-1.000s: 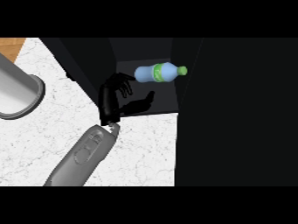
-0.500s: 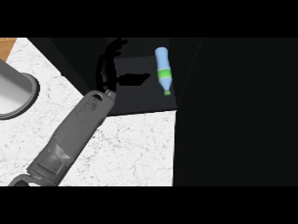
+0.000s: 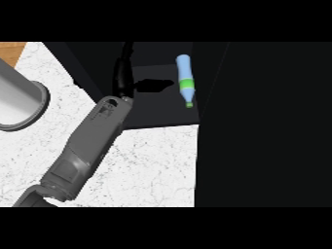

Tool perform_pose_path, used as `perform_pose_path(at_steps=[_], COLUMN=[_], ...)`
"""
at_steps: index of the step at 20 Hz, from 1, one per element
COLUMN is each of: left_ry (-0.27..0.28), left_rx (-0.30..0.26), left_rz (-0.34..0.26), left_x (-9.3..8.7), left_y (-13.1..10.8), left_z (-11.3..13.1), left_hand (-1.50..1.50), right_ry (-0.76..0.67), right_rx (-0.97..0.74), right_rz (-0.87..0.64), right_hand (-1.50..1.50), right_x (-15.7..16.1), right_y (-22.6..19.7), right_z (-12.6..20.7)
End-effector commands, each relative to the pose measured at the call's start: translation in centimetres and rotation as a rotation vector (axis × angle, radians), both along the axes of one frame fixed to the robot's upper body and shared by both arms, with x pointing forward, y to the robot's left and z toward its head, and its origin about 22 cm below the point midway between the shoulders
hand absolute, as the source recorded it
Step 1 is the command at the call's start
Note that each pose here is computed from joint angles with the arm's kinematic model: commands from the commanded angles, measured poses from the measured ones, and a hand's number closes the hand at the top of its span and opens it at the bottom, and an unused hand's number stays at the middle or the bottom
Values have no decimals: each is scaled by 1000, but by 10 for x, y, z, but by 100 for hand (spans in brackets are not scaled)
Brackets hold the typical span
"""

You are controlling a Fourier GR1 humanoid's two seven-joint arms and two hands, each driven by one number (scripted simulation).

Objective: Pick up the bottled water, place it into the cabinet and close the cabinet

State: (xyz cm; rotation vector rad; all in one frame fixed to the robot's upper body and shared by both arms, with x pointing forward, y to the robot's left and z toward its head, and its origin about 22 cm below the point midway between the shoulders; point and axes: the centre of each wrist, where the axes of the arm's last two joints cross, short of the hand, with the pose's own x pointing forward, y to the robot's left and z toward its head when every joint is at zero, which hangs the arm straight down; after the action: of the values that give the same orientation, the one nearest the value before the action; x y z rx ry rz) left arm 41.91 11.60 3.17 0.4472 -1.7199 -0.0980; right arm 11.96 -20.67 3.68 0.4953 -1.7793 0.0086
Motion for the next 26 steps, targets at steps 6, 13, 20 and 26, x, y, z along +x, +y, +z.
perform_pose_path(at_steps=[6, 13, 20, 26], left_ry=[-133, -202, -214, -181], left_rx=[-195, -295, -350, -420], left_rz=[-118, -245, -315, -390], left_x=[11, 3, -10, -42], left_y=[21, 18, 28, 25], left_z=[4, 2, -5, -8], left_hand=[-150, -150, -150, -150], right_ry=[-7, 12, 14, 23], right_rx=[-23, -7, -22, -31], right_rz=[-30, -69, -71, -82], right_hand=[-150, -150, -150, -150], right_x=[0, -15, -11, -31], right_y=[-4, -2, 6, 5], right_z=[-8, -5, 2, 2])
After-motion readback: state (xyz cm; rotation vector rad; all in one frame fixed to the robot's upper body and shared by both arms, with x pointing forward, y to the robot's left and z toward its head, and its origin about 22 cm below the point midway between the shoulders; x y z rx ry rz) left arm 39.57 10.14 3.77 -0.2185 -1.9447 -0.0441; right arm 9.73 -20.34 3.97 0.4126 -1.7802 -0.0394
